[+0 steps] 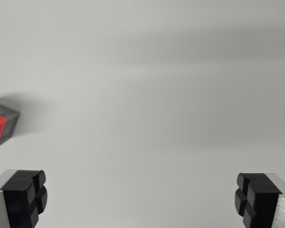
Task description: Destack cube
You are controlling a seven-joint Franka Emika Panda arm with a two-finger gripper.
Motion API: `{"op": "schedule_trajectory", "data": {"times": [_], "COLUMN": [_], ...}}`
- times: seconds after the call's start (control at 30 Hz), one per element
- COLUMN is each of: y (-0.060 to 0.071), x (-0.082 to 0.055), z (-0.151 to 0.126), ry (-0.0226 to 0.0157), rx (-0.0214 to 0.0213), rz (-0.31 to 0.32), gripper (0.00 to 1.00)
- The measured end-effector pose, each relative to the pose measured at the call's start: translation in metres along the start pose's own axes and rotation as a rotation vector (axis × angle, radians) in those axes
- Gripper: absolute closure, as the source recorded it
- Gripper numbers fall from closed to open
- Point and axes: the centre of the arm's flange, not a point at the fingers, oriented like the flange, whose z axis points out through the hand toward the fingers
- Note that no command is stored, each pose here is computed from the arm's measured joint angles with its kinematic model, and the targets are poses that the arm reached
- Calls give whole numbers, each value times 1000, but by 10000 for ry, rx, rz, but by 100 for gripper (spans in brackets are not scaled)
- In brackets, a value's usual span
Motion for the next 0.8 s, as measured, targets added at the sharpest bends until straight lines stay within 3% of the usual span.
{"op": "schedule_trajectory", "data": {"times": [0.8], "y": [-21], "x": [-37], "z": [23], "ry": [-110], "rx": [-44], "rz": [705], "gripper": [0]}}
